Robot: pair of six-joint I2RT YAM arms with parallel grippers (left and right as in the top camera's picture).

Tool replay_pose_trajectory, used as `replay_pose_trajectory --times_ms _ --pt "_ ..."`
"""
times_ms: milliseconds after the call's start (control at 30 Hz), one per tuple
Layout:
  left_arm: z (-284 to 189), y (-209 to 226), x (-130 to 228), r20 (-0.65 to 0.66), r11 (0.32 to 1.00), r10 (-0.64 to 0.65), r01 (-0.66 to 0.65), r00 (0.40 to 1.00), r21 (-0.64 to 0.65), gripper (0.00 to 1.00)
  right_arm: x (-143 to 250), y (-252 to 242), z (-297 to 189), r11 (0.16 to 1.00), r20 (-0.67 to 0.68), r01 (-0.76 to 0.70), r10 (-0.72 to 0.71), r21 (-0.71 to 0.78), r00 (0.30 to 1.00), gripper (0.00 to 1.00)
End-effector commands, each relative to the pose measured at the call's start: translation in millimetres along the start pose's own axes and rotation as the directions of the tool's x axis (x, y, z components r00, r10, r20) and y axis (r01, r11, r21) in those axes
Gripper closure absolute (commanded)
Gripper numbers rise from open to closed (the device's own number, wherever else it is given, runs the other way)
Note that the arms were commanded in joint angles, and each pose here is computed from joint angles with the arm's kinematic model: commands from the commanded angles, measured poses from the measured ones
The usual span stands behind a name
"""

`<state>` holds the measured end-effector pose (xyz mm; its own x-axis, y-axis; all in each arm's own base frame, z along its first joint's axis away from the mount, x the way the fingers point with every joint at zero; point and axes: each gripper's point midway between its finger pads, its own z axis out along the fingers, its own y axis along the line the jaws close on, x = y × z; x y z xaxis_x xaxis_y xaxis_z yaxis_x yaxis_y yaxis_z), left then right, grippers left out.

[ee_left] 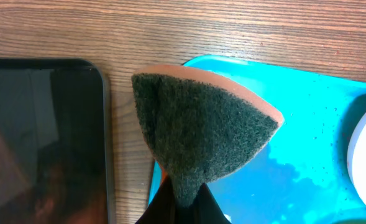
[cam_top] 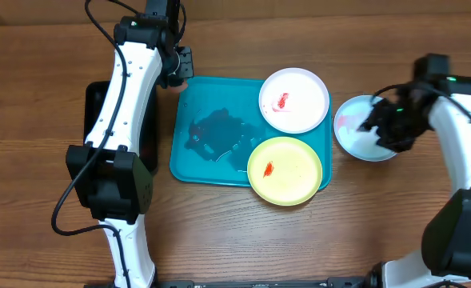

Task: Clean dirty plates on tray and stack at the side
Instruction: 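Grip the yellow plate rim with the right gripper and drag it left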

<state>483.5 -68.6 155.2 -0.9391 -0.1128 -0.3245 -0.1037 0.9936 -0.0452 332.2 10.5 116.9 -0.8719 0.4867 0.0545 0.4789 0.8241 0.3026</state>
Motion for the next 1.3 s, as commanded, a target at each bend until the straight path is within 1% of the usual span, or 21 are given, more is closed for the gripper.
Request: replay_pose_trajectory --times_ms 0,100,200,267,433,533,700,800,867,900,933,1033,1133,1200,1267 --pt "-4 0 -1 0.014 1.0 -0.014 0.014 1.0 -0.006 0.96 29 22 12 0.994 -0.065 0.109 -0.11 -0.014 0.992 0.44" --pt "-4 0 -1 0.013 1.0 -0.014 0.014 1.0 -0.006 0.96 52 24 33 0.989 -0.122 0.147 -0.143 0.024 0.982 0.44" --pt "-4 0 -1 0.014 1.0 -0.014 0.014 1.0 -0.006 0.96 69 19 53 0.987 -0.151 0.148 -0.137 0.066 0.979 0.46" --pt "-4 0 -1 0.015 1.0 -0.014 0.014 1.0 -0.008 0.96 78 18 68 0.982 -0.163 0.178 -0.164 0.07 0.973 0.47" --pt "-4 0 -1 0.014 1.0 -0.014 0.014 1.0 -0.008 0.96 85 16 92 0.975 -0.148 0.215 -0.204 0.063 0.968 0.48" --pt "-4 0 -2 0.015 1.0 -0.014 0.014 1.0 -0.009 0.96 86 15 104 0.97 -0.131 0.236 -0.228 0.051 0.965 0.52" --pt "-4 1 -2 0.018 1.0 -0.014 0.014 1.0 -0.015 0.96 90 13 113 0.967 -0.129 0.249 -0.242 0.047 0.962 0.66" --pt "-4 1 -2 0.019 1.0 -0.013 0.014 1.0 -0.015 0.96 92 12 114 0.966 -0.131 0.253 -0.245 0.048 0.961 0.72" --pt "-4 1 -2 0.019 1.0 -0.013 0.014 1.0 -0.015 0.96 92 12 116 0.967 -0.128 0.252 -0.245 0.047 0.961 0.83" --pt "-4 1 -2 0.019 1.0 -0.013 0.014 1.0 -0.015 0.96 92 12 116 0.967 -0.127 0.25 -0.243 0.045 0.962 0.91" --pt "-4 1 -2 0.019 1.0 -0.013 0.014 1.0 -0.015 0.96 92 14 116 0.967 -0.127 0.251 -0.244 0.04 0.961 0.96" --pt "-4 1 -2 0.018 1.0 -0.013 0.014 1.0 -0.015 0.96 94 23 112 0.964 -0.131 0.267 -0.262 0.021 0.956 0.96" --pt "-4 1 -2 0.018 1.0 -0.014 0.014 1.0 -0.015 0.96 92 42 103 0.951 -0.099 0.309 -0.307 0.015 0.947 0.96" --pt "-4 1 -2 0.019 1.0 -0.014 0.014 1.0 -0.014 0.95 90 65 93 0.942 -0.059 0.335 -0.334 -0.002 0.941 0.96" --pt "-4 1 -2 0.018 1.0 -0.014 0.014 1.0 -0.015 0.96 86 92 84 0.944 -0.004 0.33 -0.33 -0.02 0.944 0.96"
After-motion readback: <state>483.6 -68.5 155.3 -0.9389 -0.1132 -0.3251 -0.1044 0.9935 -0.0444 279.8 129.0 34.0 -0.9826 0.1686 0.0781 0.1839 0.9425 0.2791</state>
